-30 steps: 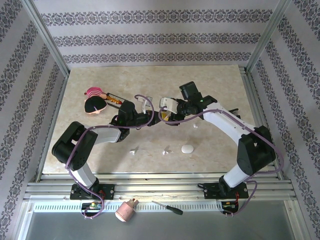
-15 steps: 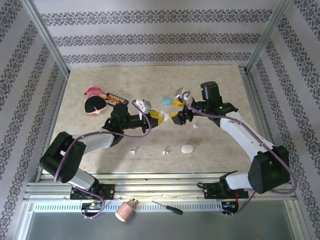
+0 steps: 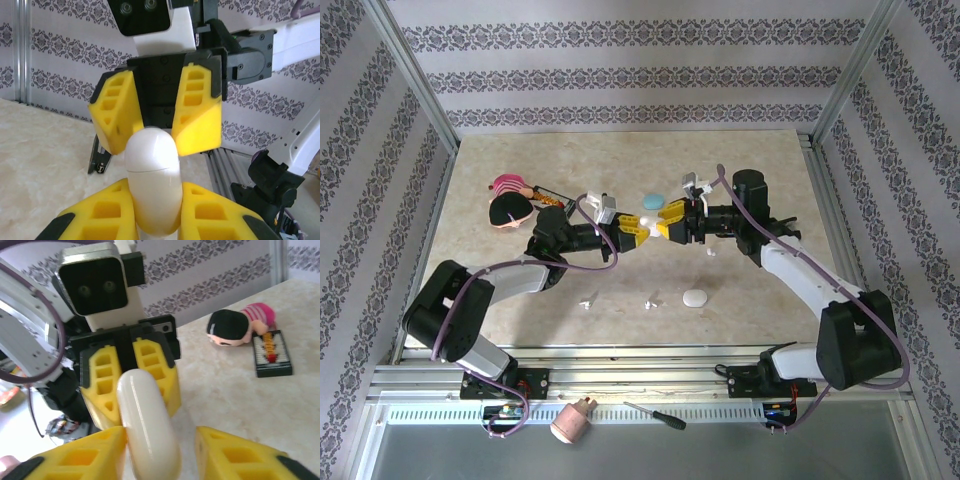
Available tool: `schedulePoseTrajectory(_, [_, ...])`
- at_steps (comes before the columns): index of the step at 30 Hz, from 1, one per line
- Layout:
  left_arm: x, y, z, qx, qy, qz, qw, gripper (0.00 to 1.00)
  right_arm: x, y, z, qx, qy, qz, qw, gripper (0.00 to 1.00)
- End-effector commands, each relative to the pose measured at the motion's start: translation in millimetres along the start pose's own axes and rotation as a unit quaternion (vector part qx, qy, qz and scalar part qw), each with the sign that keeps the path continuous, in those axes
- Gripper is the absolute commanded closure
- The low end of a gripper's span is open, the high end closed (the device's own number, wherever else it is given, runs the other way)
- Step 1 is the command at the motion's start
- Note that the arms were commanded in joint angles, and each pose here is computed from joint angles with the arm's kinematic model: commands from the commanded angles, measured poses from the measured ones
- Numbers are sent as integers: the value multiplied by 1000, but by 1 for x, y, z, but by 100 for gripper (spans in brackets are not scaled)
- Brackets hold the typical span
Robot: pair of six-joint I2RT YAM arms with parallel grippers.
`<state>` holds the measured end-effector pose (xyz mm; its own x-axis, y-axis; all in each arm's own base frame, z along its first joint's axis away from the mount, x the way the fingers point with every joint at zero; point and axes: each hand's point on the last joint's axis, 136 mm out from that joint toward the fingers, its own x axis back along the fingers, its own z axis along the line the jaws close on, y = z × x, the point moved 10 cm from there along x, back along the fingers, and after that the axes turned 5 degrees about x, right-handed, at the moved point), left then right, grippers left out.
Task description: Insert wireless bluetooth earbuds into charging case
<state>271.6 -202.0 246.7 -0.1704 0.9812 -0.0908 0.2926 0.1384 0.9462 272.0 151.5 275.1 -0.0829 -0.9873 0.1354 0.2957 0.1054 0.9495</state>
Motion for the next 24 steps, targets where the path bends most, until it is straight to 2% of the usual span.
schedulePoseTrajectory(1, [-1, 19, -5, -23, -29, -33, 999, 93, -5, 11, 2, 20, 43, -11, 999, 68])
schedulePoseTrajectory(6, [-1, 17, -3, -21, -18, -35, 999, 90, -6, 12, 5, 25, 52, -10, 998, 82])
schedulePoseTrajectory(9, [-1, 15, -1, -19, -15, -33, 999, 85, -5, 13, 7, 32, 46, -12, 998, 86])
schedulePoseTrajectory(10, [-1, 15, -1, -19, -14, -33, 999, 82, -5, 13, 8, 37, 42, -12, 998, 86])
schedulePoseTrajectory(13, [1, 13, 0, -19, -11, -27, 999, 59, -3, 15, 9, 48, 25, -11, 998, 86])
schedulePoseTrajectory(15, [4, 12, 2, -20, -6, -16, 1000, 51, -2, 16, 10, 53, 11, -6, 999, 87])
schedulePoseTrajectory(20, [7, 3, 2, -25, 17, 51, 998, 49, -4, 14, 15, 71, -18, 44, 996, 88])
schedulePoseTrajectory(24, [10, -1, 0, -29, 32, 87, 995, 49, -8, 14, 19, 80, -15, 53, 995, 89])
